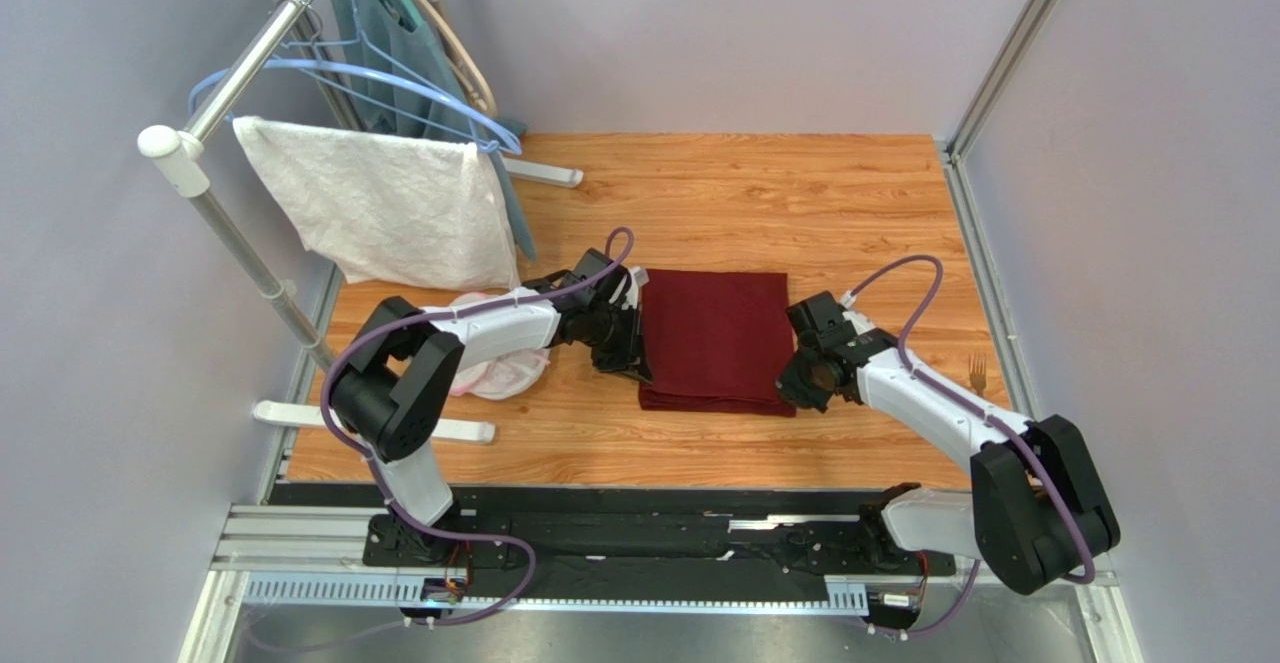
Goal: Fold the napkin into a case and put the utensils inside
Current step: Smooth out the square-folded napkin at the center of the board.
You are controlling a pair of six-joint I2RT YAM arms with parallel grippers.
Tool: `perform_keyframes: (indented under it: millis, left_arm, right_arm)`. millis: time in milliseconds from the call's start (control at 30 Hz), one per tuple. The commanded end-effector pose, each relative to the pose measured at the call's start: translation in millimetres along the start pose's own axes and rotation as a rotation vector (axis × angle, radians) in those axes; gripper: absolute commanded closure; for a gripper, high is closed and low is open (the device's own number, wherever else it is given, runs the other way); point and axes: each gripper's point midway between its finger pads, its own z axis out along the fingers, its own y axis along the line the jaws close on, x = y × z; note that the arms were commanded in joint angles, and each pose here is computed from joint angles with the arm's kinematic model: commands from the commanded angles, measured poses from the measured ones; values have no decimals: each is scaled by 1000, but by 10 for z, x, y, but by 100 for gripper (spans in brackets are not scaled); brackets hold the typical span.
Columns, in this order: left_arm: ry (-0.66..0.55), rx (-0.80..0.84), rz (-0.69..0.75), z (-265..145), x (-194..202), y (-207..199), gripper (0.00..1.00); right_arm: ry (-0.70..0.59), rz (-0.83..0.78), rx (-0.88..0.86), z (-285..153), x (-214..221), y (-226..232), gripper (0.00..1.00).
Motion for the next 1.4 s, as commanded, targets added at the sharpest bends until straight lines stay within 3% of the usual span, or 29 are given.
perform_keyframes:
  millis: [0, 200, 800, 833, 900, 967, 1000, 1033, 1100, 1167, 1233, 1367]
  left_arm:
    - [-60, 53, 25, -241, -120, -255, 100]
    - [-13, 76, -18, -249, 54, -253, 100]
    - [55, 21, -74, -23, 425, 71, 100]
    - [54, 12, -60, -30, 434, 95, 98]
    - [47, -27, -38, -83, 461, 161, 93]
    - [28, -54, 6, -205, 444, 174, 77]
    - [18, -58, 21, -258, 425, 158, 73]
    - [13, -64, 37, -295, 424, 150, 67]
    - [-9, -53, 56, -411, 369, 69, 64]
    - [-26, -15, 66, -442, 313, -40, 62]
    - [-39, 5, 63, -455, 238, -119, 63]
    - [-14, 88, 52, -349, 199, -270, 68]
  right_arm:
    - [-80, -60, -52, -235, -231, 156, 100]
    - [-97, -106, -67, -419, -265, 136, 100]
    - [-21, -165, 12, -120, -25, -148, 98]
    - [-2, -176, -3, -126, 4, -126, 87]
    - [26, -199, -21, -176, 45, -100, 79]
    - [35, -241, -85, -301, 72, -40, 61]
    - [33, -251, -90, -354, 72, -54, 46]
    - [6, -260, -120, -449, 17, -16, 41]
    - [-20, -281, -175, -590, -53, 115, 35]
    - [-59, -290, -227, -605, -134, 257, 35]
    - [-30, -294, -272, -591, -119, 379, 40]
    - [21, -308, -304, -447, -105, 589, 61]
